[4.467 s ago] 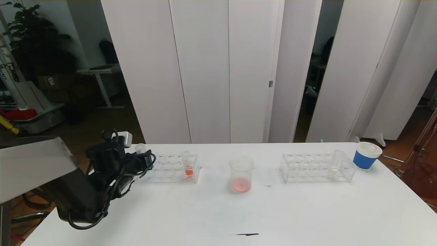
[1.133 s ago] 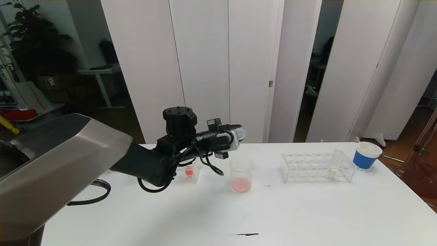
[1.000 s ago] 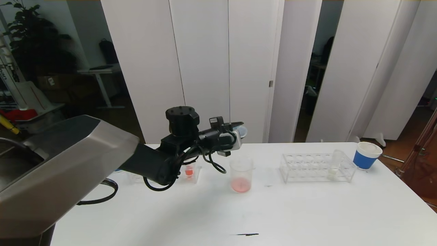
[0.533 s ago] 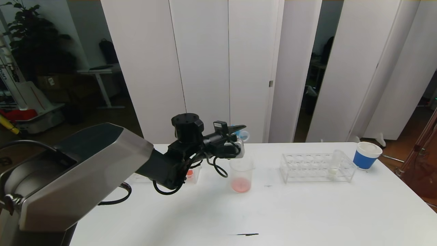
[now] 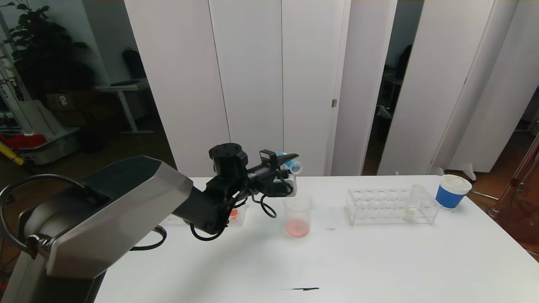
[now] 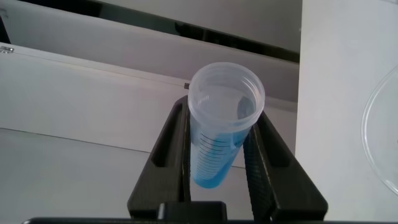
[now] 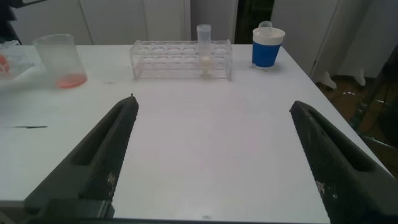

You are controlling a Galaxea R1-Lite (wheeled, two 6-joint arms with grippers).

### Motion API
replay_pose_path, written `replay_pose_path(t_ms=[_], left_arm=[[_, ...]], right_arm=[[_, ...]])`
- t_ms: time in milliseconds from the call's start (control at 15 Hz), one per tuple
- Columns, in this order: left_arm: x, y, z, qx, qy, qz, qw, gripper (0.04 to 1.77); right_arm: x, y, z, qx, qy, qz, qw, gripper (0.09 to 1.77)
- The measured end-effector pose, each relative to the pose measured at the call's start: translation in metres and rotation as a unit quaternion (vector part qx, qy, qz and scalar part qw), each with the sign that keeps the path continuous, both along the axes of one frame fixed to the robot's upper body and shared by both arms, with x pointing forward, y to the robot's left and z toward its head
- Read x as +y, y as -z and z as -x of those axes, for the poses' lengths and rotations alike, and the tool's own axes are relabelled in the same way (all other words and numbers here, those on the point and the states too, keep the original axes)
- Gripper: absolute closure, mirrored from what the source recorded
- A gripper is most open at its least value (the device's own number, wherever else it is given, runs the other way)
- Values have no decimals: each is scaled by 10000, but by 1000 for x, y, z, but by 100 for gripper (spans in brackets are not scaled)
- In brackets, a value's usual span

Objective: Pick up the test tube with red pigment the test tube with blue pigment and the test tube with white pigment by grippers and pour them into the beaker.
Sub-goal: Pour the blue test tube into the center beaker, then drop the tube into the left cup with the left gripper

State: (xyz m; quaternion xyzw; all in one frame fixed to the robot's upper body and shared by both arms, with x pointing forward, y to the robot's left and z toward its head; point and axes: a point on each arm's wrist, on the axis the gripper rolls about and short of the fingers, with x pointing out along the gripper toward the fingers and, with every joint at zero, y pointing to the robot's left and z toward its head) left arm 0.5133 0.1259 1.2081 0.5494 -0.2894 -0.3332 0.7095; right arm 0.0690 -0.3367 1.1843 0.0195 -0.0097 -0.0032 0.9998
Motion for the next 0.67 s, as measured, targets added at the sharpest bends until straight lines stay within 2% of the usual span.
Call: replay_pose_path(t_ms=[667], left_arm=[[0,8,-2,-345,-25,-108,9993,123]], right_arm=[[0,0,0,0,2,3,10000,11]])
